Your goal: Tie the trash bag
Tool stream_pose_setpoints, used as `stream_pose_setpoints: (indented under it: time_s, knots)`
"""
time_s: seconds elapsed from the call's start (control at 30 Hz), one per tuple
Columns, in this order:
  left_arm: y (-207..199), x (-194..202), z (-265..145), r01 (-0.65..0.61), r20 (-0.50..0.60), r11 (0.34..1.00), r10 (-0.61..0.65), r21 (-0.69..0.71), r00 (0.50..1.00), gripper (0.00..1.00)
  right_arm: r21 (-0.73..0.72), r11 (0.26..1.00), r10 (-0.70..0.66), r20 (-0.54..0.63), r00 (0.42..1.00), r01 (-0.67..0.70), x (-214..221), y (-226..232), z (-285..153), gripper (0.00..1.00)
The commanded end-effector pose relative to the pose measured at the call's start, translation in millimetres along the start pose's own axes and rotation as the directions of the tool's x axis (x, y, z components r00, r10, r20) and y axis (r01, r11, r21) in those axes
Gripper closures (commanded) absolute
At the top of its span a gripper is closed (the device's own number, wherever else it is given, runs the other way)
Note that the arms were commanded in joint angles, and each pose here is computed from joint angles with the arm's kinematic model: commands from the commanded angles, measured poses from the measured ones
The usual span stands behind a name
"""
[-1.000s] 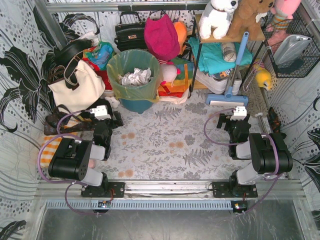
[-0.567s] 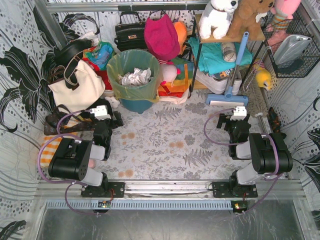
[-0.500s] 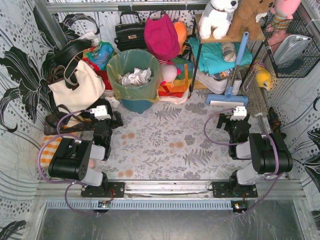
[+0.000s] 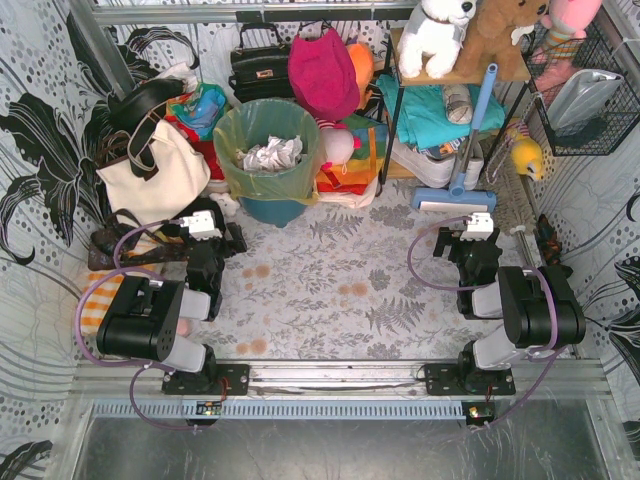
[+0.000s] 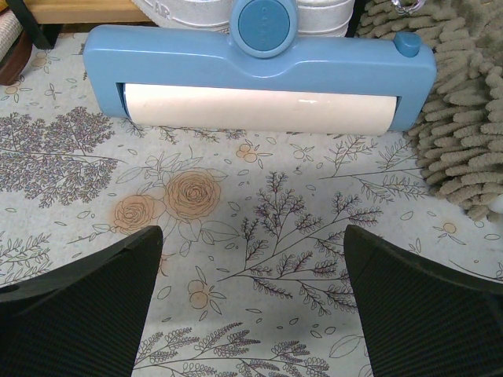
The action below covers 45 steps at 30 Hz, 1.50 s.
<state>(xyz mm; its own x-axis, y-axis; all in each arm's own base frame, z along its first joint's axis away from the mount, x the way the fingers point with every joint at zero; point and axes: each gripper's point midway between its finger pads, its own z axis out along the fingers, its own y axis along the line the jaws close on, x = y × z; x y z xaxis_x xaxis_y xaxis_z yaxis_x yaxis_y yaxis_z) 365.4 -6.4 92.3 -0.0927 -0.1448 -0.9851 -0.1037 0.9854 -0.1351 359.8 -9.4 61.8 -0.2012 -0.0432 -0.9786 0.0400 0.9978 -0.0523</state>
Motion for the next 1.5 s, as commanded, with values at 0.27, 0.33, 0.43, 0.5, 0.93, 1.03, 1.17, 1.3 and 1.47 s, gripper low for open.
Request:
stream_pose_setpoints:
  time_s: [0.27,0.33,0.43,0.5,0.93,1.03,1.17,1.3,1.47]
  knots:
    - [-6,-21,-1,-0.011,0.083,0.999,0.008,0.041,0.996,0.02,-0.059,0.998,-0.024,0.046,0.999,0.027,-14,8,1,0.03]
    - [-7,-23,-4,-0.014,0.094,0.999,0.011,0.041,0.995,0.02,-0.062,0.998,-0.024,0.052,0.998,0.027,-18,8,-2,0.03]
    - [-12,-26,-10,-0.035,0.111,0.998,0.029,0.048,0.993,0.02,-0.072,0.997,-0.026,0.052,0.998,0.030,-25,10,-5,0.03]
    - [-16,-32,-14,-0.049,0.128,0.998,0.043,0.050,0.991,0.02,-0.087,0.996,-0.026,0.052,0.998,0.031,-30,12,-7,0.03]
    - [-48,-45,-43,-0.042,0.049,0.998,0.040,0.053,0.998,0.02,-0.136,0.985,0.109,0.013,0.994,-0.106,-65,23,-27,0.03]
    - [-44,-62,-57,0.041,0.056,0.999,-0.043,0.025,0.998,0.02,-0.166,0.973,0.167,0.017,0.986,-0.162,-78,30,-32,0.03]
    - [-40,-97,-74,0.115,0.103,0.993,-0.115,0.011,0.988,0.02,-0.179,0.956,0.236,-0.009,0.972,-0.234,-92,34,-37,0.03]
    - [-38,-134,-80,0.145,0.061,0.988,-0.142,-0.045,0.988,0.02,-0.166,0.943,0.281,-0.066,0.957,-0.288,-101,36,-43,0.03]
    - [-40,-177,-87,0.176,0.013,0.980,-0.176,-0.096,0.984,0.02,-0.132,0.931,0.323,-0.132,0.937,-0.340,-122,34,-51,0.01]
